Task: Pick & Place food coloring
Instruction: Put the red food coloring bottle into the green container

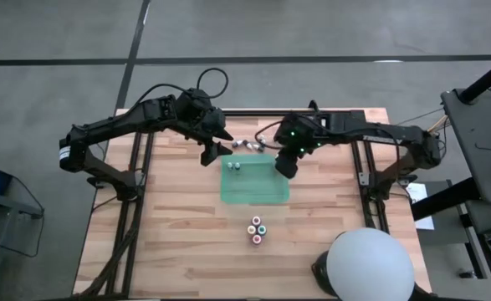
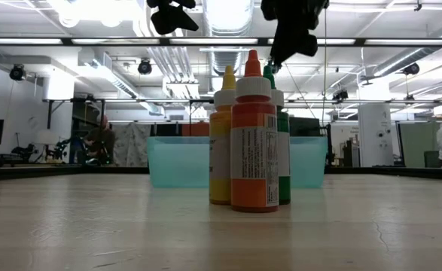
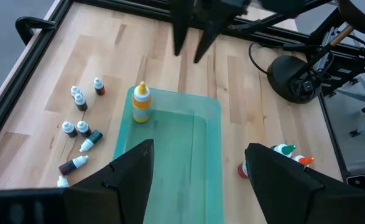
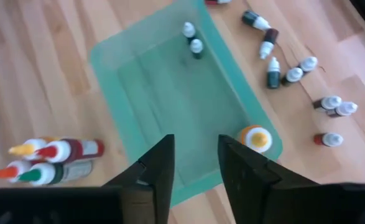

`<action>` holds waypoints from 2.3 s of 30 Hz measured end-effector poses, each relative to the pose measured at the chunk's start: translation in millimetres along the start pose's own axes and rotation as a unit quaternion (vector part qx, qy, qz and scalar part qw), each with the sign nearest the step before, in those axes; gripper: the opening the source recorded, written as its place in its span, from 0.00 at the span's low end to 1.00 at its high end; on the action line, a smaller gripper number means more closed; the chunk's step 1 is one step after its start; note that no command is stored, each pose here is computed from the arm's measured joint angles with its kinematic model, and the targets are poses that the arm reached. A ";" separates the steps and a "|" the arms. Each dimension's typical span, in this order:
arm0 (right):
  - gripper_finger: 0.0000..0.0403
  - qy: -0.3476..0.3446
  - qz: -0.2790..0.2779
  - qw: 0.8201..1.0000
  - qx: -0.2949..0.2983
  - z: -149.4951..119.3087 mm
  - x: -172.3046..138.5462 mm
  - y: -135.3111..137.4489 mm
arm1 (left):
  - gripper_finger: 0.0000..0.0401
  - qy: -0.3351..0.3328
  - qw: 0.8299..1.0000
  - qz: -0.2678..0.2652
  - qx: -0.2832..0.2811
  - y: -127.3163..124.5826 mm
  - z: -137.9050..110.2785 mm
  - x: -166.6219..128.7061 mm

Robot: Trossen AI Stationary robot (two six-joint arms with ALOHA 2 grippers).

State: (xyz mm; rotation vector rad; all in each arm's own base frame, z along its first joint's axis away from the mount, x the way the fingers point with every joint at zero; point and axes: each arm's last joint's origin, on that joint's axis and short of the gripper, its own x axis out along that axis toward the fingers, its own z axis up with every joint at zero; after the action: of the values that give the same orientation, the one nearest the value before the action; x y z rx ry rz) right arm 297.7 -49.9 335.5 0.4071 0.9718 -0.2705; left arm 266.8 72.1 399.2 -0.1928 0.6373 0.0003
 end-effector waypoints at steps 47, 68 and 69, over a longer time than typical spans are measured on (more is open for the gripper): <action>0.02 -0.038 0.016 0.999 -0.008 -5.0 -16.9 31.2 | 0.25 0.087 0.993 0.077 -0.007 30.4 -19.6 -9.6; 0.02 -0.072 0.002 0.997 -0.004 -6.0 -35.4 26.6 | 0.55 0.201 0.969 0.119 -0.084 85.7 -81.4 4.2; 0.02 -0.078 0.003 0.997 -0.003 -6.3 -39.8 24.9 | 0.56 0.204 0.968 0.119 -0.086 85.7 -82.6 4.9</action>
State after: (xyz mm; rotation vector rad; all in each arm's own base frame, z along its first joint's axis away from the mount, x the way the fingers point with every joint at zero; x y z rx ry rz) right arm 281.5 -23.2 371.1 0.3777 0.8183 -0.2903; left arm 216.8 141.2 315.9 -0.2874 1.0700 0.2532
